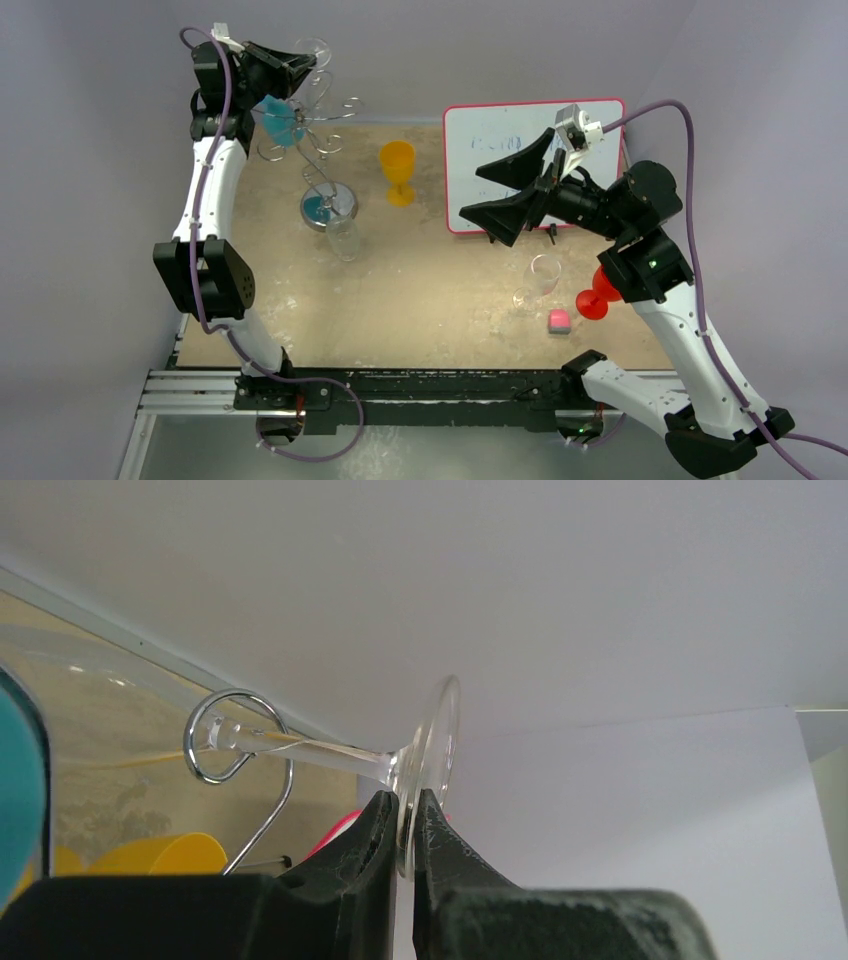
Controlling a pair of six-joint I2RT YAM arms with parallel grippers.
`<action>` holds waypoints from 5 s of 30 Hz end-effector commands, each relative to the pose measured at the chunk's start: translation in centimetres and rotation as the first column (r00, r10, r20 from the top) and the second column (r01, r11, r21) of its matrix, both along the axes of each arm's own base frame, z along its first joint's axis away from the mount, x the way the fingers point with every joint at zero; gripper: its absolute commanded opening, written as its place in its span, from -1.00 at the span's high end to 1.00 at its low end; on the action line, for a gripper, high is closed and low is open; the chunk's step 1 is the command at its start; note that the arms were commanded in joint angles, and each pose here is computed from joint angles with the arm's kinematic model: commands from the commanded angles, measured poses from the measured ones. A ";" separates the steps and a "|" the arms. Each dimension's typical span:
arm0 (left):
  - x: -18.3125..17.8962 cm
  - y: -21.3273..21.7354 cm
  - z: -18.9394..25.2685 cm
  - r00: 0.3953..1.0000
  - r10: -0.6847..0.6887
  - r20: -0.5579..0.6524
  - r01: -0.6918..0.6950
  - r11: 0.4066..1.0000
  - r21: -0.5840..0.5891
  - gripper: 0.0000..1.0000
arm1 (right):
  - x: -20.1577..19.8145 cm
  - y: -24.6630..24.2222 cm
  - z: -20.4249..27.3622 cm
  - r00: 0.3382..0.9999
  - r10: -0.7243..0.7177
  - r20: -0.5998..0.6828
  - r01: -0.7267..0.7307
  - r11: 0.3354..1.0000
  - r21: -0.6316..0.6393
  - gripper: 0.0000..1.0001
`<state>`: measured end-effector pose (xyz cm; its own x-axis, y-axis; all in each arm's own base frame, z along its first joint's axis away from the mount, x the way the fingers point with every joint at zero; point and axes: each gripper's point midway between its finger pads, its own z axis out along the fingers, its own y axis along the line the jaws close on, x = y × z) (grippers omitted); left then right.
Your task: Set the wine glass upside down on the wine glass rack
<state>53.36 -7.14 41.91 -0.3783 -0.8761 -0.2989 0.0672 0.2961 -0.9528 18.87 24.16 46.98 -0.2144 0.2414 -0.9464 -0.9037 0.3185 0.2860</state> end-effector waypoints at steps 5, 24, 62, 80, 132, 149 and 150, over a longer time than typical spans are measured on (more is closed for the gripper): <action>-0.8 0.1 3.7 0.993 -0.061 0.099 0.060 0.998 0.014 1.00 | 0.0 -0.7 1.3 0.998 -0.039 0.051 0.037 0.999 0.027 -1.00; -0.2 1.5 0.5 1.000 0.005 -0.004 -0.005 0.997 0.077 0.75 | -1.3 -1.4 1.6 0.997 -0.042 0.060 0.040 0.999 0.034 -1.00; -2.1 4.5 1.7 0.989 0.147 0.006 -0.141 0.938 0.317 0.23 | -1.1 -1.7 1.8 0.995 -0.070 0.068 0.069 0.997 0.019 -1.00; -10.3 8.1 5.3 0.952 0.297 0.068 -0.278 0.755 0.594 -0.32 | 6.9 -8.5 -4.6 0.737 -0.637 -0.227 0.625 0.770 -0.132 -1.00; -28.3 -4.7 -2.4 0.933 -0.297 0.203 0.093 0.745 0.660 -0.34 | 5.4 -15.9 -27.2 -0.084 -0.900 -0.428 0.626 0.287 -0.726 1.00; -29.1 -5.3 -1.3 0.886 -0.361 0.290 0.061 0.711 0.701 -0.30 | 5.4 -13.7 -19.0 0.332 -0.847 -0.414 0.677 0.520 -0.521 1.00; -29.2 -5.4 -1.0 0.877 -0.369 0.306 0.053 0.710 0.703 -0.30 | 5.2 -13.2 -18.3 0.384 -0.828 -0.409 0.665 0.555 -0.499 1.00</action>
<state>24.61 -11.90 38.72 -0.3421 -0.3321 -0.8790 0.4320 0.7751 -0.4610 23.17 9.11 22.70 -0.6121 0.4436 -0.6546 0.2797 0.8958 0.3456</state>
